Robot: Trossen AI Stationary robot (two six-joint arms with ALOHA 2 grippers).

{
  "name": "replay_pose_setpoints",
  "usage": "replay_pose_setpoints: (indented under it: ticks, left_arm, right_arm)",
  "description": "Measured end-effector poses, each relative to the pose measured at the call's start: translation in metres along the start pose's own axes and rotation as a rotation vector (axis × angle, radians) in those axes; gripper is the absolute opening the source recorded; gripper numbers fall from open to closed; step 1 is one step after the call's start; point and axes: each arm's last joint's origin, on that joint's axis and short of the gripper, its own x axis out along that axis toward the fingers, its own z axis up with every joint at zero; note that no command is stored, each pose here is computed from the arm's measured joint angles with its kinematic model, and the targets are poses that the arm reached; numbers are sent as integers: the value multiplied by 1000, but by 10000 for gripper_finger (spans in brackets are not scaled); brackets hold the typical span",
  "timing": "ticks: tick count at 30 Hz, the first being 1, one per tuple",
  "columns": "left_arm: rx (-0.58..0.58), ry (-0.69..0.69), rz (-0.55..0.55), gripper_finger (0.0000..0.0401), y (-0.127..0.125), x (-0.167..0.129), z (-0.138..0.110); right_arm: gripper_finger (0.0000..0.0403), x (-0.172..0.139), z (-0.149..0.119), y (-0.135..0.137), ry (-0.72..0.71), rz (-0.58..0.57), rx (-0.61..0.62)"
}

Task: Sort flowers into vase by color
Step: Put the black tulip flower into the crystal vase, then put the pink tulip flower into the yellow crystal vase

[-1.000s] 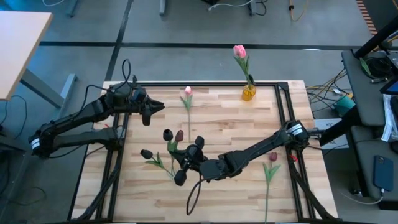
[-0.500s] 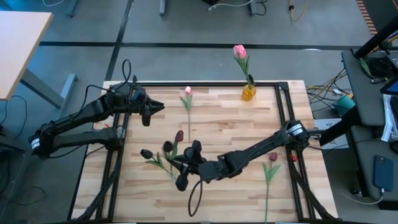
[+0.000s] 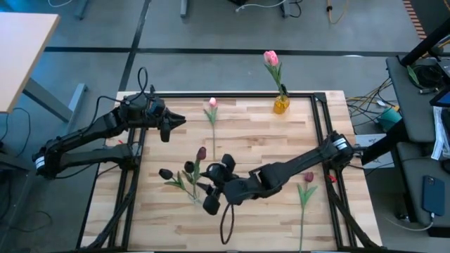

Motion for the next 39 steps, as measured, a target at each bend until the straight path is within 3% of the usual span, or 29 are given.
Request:
replay_pose_setpoints:
  ticks: [6, 10, 13, 19, 28, 33, 36, 39]
  left_arm:
    - [-11, 0, -1, 75, 0, 0, 0]
    - [-11, 1, -1, 75, 0, 0, 0]
    - [-11, 1, -1, 75, 0, 0, 0]
    - [-26, -30, -11, 75, -1, 0, 3]
    - [-31, -42, -9, 75, -1, 0, 4]
    - [-49, -45, -6, 75, -1, 0, 4]
    - [-59, -45, -6, 75, -1, 0, 4]
    - [-65, -45, -5, 75, -1, 0, 4]
  right_arm:
    - [121, -32, 48, -13, 181, 38, -50]
    - [72, -39, 71, -40, 289, 17, -92]
    - [21, -35, 81, -64, 372, 50, -163]
    - [9, -5, 90, -131, 484, 126, -209]
    - [8, 41, 65, -214, 525, 215, -135]
    - [8, 61, 35, -248, 503, 255, 31]
    - [8, 73, 16, -262, 504, 234, 125]
    - [11, 84, 4, -275, 470, 142, 229]
